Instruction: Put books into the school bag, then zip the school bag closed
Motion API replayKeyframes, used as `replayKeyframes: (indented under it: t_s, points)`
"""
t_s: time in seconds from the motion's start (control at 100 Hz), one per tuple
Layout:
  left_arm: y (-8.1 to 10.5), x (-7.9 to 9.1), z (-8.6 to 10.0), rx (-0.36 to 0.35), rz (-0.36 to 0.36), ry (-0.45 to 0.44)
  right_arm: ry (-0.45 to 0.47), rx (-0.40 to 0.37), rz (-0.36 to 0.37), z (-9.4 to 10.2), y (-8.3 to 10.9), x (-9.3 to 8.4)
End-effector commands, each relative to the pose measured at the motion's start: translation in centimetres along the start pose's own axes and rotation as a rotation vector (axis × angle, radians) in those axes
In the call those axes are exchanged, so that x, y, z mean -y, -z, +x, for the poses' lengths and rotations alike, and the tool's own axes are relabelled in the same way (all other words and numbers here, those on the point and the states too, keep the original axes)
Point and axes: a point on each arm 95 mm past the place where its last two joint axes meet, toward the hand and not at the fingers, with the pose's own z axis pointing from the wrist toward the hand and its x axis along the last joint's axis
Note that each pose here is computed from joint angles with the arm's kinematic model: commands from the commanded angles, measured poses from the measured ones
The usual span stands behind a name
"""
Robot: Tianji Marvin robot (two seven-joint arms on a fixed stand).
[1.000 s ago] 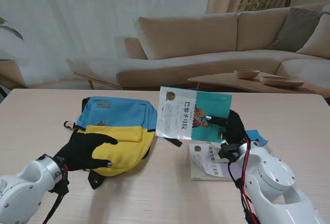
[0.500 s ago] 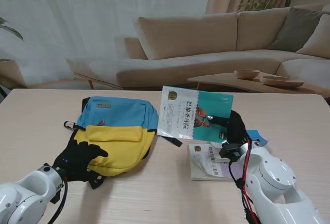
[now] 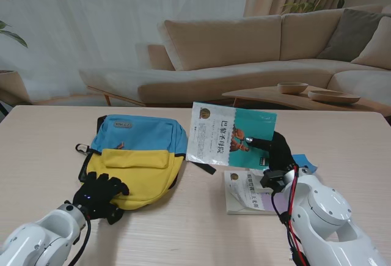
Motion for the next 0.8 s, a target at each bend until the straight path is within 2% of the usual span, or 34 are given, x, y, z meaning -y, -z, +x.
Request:
replayKeyframes:
  t_s: [0.0,0.42,0.61,0.79]
  points:
    - [-0.1,-0.3,0.2,0.004,-0.011,0.008,-0.014,-0.001,0.021,-0.1,0.1,0.6]
    - [-0.7,1.2,-0.3,0.005,0.125,0.045,-0.011,0.006,0.032,-0.3,0.1,0.5]
    - [-0.6,2.6,-0.8,0.000,0.200,0.066,-0.002,0.010,0.039,-0.3,0.2,0.4]
    - [-0.7,4.3,-1.6,-0.011,0.271,0.105,0.045,0.057,0.047,-0.2,0.4,0.1]
